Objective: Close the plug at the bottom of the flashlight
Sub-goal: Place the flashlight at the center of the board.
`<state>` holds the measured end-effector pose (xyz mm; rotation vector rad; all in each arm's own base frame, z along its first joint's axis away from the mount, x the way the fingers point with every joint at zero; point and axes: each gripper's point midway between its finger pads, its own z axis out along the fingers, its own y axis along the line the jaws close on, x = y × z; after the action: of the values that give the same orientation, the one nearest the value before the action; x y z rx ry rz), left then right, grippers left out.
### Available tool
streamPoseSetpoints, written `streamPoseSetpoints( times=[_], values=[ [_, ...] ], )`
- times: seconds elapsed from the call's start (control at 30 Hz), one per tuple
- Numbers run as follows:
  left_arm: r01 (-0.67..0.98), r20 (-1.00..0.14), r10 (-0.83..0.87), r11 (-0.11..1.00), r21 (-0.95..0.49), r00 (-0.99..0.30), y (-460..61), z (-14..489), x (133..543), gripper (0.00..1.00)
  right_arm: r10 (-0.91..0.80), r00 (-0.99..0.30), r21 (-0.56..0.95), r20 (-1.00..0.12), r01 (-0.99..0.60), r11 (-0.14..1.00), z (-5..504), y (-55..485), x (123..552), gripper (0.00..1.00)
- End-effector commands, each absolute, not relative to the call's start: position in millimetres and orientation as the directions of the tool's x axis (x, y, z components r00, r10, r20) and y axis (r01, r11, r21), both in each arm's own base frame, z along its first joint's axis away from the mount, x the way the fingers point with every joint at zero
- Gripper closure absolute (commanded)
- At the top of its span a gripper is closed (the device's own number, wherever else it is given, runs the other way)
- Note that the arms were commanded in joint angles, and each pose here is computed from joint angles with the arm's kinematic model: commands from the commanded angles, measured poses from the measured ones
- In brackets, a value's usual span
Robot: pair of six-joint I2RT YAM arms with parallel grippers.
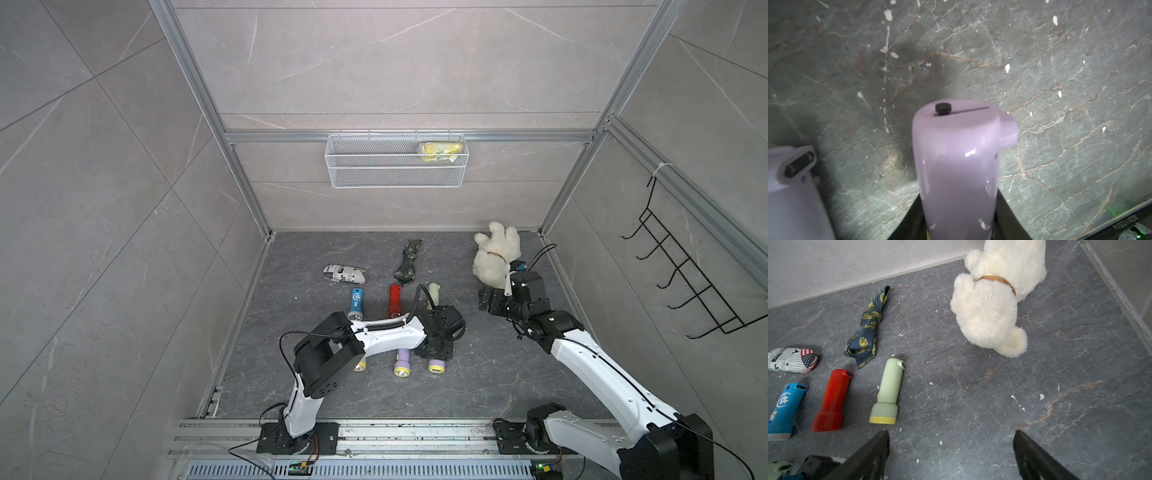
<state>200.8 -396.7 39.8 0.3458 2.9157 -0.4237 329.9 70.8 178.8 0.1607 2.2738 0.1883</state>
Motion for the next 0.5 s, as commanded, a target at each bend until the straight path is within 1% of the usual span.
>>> streamPoseSetpoints(
  times=[0.0, 0.07, 0.2, 0.23, 0.3, 0.4, 0.47],
  values=[
    [0.246, -0.2, 0.199, 0.936, -0.251, -0.96, -402.5, 45.1, 204.4, 0.82, 0.2, -0.651, 0.214, -0.732, 0.059, 0.975, 178.5, 70.6, 325.3, 0.04],
    [0.249, -0.188, 0.206, 0.937, -0.245, -0.96, -403.5, 40.8, 203.7, 0.8, 0.2, -0.652, 0.213, -0.732, 0.06, 0.975, 178.2, 69.9, 324.5, 0.04],
    [0.248, -0.174, 0.211, 0.942, -0.228, -0.962, -403.3, 35.7, 203.8, 0.73, 0.203, -0.649, 0.217, -0.733, 0.06, 0.974, 178.5, 69.2, 323.8, 0.04],
    [0.251, -0.175, 0.214, 0.941, -0.228, -0.961, -404.3, 36.1, 204.1, 0.69, 0.203, -0.65, 0.217, -0.733, 0.06, 0.974, 178.1, 68.9, 323.8, 0.04],
    [0.254, -0.175, 0.218, 0.94, -0.227, -0.96, -405.4, 36.3, 204.9, 0.65, 0.203, -0.649, 0.217, -0.733, 0.06, 0.974, 178.4, 68.8, 324.3, 0.04],
    [0.263, -0.186, 0.224, 0.939, -0.222, -0.957, -405.9, 38.9, 207.3, 0.53, 0.204, -0.649, 0.217, -0.733, 0.061, 0.974, 178.4, 68.3, 324.7, 0.04],
    [0.27, -0.191, 0.23, 0.938, -0.219, -0.954, -406.4, 40.2, 207.7, 0.47, 0.206, -0.649, 0.215, -0.732, 0.067, 0.974, 177.8, 67.1, 325.0, 0.04]
  ],
)
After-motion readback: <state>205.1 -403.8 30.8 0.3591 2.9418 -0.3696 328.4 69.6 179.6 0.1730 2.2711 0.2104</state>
